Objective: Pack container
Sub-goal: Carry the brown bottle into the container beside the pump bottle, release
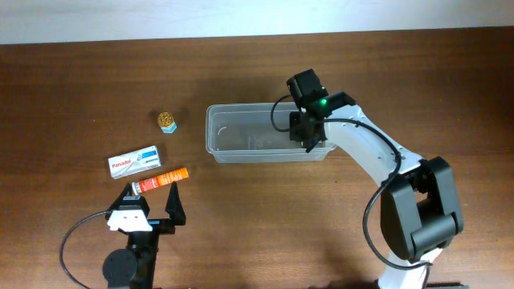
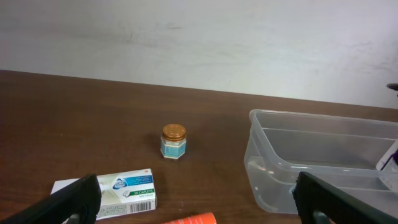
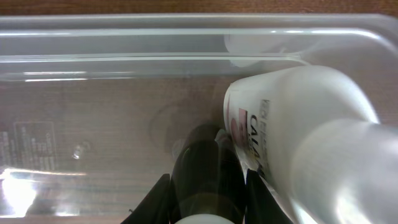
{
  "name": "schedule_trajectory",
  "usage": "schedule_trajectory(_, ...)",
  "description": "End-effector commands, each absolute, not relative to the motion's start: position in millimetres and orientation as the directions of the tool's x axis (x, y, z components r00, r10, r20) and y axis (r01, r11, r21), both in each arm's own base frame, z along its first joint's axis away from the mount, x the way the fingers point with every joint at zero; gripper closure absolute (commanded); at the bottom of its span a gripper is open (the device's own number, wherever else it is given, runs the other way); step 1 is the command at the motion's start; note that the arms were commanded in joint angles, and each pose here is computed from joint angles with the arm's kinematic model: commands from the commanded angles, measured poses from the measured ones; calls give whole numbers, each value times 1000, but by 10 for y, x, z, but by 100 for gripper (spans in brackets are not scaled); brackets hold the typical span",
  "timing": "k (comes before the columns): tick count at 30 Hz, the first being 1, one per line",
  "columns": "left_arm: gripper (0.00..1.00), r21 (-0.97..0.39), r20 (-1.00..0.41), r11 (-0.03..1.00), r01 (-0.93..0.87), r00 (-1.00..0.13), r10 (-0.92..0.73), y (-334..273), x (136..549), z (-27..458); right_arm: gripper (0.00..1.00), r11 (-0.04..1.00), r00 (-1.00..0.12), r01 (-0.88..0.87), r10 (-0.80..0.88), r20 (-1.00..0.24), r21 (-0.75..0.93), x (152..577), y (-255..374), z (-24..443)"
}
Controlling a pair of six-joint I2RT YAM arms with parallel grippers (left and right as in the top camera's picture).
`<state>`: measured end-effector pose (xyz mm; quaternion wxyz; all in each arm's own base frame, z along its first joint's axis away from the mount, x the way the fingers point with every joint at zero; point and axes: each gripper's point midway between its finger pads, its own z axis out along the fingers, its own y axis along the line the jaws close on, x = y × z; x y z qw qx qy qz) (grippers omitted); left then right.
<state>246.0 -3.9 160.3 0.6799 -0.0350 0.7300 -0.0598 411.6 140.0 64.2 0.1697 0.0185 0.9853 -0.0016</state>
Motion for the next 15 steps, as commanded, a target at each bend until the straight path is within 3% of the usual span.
schedule_trajectory(1, 1, -120, -990, 992, 30, -74, -117, -34, 2459, 1586, 78, 998, -930, 54, 45, -366, -15, 4194, 1391, 685)
schedule_trajectory(4, 1, -119, -990, 992, 30, -74, -117, -34, 2459, 1587, 77, 998, -929, 54, 46, -368, -14, 4199, 1393, 687)
schedule_trajectory(7, 1, -119, -990, 992, 30, -74, -117, -34, 2459, 1586, 69, 998, -929, 54, 46, -368, -14, 4199, 1393, 687)
schedule_trajectory(15, 1, -119, -990, 992, 30, -74, -117, -34, 2459, 1586, 68, 999, -929, 48, 39, -368, -16, 4199, 1394, 687)
